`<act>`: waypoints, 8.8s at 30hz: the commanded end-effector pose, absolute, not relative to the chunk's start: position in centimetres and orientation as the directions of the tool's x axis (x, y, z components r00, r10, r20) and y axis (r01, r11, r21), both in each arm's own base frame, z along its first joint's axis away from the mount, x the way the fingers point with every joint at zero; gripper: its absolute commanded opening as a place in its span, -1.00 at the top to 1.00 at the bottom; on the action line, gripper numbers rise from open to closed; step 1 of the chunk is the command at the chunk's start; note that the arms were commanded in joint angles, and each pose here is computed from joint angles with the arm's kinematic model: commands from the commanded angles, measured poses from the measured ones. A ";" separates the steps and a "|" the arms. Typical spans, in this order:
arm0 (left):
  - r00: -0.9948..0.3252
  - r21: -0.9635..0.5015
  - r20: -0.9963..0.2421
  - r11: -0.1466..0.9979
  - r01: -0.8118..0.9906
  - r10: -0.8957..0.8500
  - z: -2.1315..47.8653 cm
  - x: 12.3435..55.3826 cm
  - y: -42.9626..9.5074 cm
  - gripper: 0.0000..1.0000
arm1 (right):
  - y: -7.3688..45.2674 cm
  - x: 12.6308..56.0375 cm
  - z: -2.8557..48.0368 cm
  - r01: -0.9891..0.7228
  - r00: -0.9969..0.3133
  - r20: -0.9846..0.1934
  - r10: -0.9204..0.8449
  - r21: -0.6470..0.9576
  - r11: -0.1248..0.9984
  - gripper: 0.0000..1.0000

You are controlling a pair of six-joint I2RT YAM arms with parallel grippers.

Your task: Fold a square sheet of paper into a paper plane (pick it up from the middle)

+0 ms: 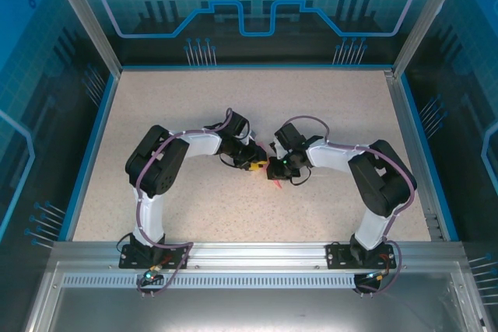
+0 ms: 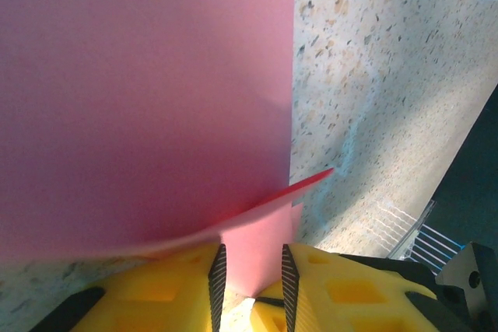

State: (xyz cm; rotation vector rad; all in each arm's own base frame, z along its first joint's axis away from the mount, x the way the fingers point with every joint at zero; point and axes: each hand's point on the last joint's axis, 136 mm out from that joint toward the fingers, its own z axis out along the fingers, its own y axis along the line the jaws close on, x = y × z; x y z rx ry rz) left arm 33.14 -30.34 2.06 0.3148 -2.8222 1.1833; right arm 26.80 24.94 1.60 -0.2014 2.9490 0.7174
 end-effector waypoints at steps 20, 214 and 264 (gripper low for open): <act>-0.951 -0.431 0.182 0.849 -0.306 -0.250 -3.7 31.7 -25.6 0.42 | 21.4 23.5 -1.0 -0.133 -0.989 0.006 -0.147 0.401 0.907 0.81; -0.988 -0.698 -0.127 0.716 0.029 -0.083 5.4 35.4 -30.8 0.38 | 20.4 21.3 -4.8 -0.057 -0.992 0.080 -0.101 0.428 0.902 0.85; -0.904 -0.489 -0.239 0.848 -0.202 -0.353 3.9 44.1 -18.2 0.43 | 20.7 22.3 -3.5 -0.060 -0.997 0.018 -0.076 0.449 0.892 0.84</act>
